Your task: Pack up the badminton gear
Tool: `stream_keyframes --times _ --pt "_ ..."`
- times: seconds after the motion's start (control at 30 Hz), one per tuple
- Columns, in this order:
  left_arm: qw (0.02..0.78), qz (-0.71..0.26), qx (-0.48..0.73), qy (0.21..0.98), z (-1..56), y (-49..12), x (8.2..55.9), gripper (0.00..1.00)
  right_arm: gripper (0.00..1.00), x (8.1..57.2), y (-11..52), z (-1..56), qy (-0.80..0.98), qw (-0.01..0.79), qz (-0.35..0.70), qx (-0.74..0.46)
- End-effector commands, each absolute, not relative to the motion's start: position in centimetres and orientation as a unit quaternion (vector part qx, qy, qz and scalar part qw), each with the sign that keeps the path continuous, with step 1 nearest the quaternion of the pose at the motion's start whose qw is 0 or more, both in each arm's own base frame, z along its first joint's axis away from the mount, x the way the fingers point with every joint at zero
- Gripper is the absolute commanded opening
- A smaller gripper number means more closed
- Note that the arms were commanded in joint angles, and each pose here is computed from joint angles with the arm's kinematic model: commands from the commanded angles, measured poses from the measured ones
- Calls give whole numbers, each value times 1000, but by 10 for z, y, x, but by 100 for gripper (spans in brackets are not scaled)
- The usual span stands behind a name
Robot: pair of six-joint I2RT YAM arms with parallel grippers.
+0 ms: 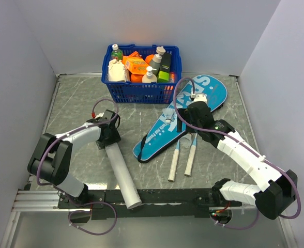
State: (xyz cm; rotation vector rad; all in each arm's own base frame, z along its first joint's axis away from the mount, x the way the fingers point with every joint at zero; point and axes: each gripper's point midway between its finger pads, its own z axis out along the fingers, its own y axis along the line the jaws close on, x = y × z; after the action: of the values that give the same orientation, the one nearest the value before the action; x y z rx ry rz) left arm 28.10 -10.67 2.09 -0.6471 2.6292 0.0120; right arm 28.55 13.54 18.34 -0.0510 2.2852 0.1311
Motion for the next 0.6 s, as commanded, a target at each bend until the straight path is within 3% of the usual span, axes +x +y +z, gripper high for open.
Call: stream_keyframes --times 0.0,0.17,0.4,0.57 --pt "259 -6 -219 941 47 -110 298 36 100 285 136 188 906 420 49 -25" --pt "306 -67 -152 937 89 -129 314 18 100 287 143 195 908 414 60 -35" --pt "377 -123 -33 917 171 -154 341 8 100 288 150 222 900 424 81 -51" --pt "433 -152 52 887 228 -174 365 8 100 284 151 243 893 436 95 -52"
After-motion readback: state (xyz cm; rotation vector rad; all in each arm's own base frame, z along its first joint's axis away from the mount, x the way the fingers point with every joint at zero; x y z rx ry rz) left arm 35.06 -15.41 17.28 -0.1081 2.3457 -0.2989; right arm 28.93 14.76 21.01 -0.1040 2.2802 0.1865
